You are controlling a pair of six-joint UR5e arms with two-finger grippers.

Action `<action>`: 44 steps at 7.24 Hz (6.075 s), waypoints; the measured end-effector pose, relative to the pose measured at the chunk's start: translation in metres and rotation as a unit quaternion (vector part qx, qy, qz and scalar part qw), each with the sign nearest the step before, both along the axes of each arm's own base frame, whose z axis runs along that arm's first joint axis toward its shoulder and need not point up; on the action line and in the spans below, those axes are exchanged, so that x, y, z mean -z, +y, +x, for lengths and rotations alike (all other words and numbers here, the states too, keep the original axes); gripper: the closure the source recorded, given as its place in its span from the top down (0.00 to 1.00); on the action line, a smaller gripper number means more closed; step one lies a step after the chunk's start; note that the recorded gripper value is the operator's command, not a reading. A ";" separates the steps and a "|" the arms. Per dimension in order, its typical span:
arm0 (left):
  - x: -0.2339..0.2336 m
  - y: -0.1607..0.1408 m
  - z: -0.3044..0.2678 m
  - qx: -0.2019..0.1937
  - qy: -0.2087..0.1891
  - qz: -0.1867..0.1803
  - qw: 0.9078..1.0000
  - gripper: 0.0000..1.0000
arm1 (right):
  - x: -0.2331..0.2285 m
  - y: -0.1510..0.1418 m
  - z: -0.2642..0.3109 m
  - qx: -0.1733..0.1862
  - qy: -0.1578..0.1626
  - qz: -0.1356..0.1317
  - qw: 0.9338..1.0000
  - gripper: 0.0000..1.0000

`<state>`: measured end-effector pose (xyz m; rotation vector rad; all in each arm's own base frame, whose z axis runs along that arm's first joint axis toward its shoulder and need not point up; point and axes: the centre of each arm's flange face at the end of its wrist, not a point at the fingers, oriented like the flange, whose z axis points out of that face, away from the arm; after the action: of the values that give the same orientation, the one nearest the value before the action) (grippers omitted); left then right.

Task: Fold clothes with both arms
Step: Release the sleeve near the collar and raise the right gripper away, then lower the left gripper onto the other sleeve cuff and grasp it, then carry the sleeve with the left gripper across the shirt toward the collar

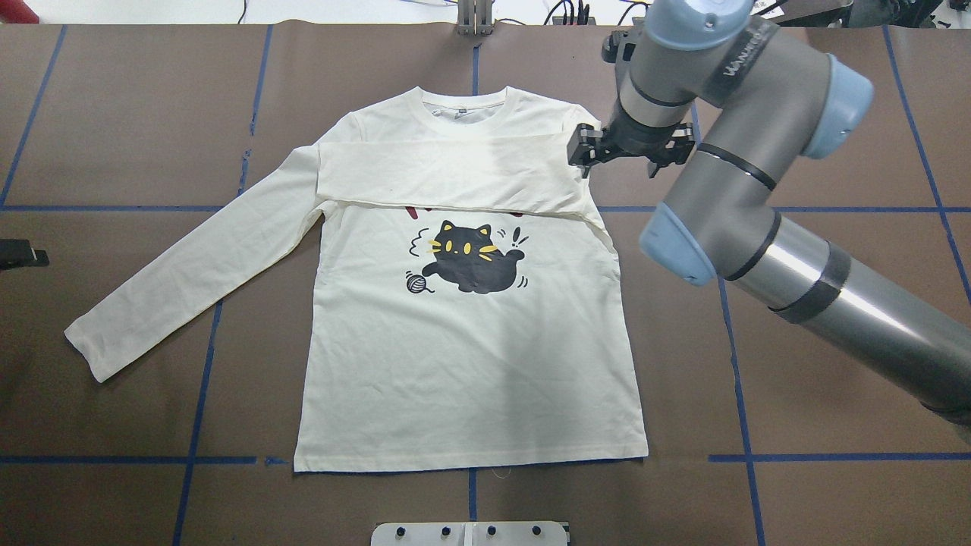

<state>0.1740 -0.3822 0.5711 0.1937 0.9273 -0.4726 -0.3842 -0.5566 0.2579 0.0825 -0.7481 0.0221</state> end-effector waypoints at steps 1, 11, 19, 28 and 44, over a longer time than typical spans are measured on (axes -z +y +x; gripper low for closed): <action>0.010 0.016 0.027 -0.003 -0.008 -0.019 1.000 1.00 | -0.026 0.012 0.024 0.014 0.005 -0.001 1.000 1.00; -0.023 0.031 0.093 -0.015 -0.085 -0.059 0.995 1.00 | -0.051 0.037 0.053 0.031 0.001 -0.004 1.000 1.00; -0.025 0.041 0.100 -0.020 -0.079 -0.074 0.994 0.42 | -0.043 0.040 0.055 0.029 -0.005 0.002 1.000 1.00; 0.031 0.044 0.101 -0.035 -0.046 -0.073 0.996 0.00 | -0.058 0.041 0.068 0.023 0.001 -0.008 1.000 1.00; 0.517 -0.251 0.422 0.008 0.101 0.028 0.994 1.00 | -0.156 0.082 0.137 -0.003 0.009 -0.025 1.000 1.00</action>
<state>0.5963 -0.6328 0.0545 0.2070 1.1388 -0.4872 -0.2470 -0.4748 0.4139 0.0377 -0.7282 0.0465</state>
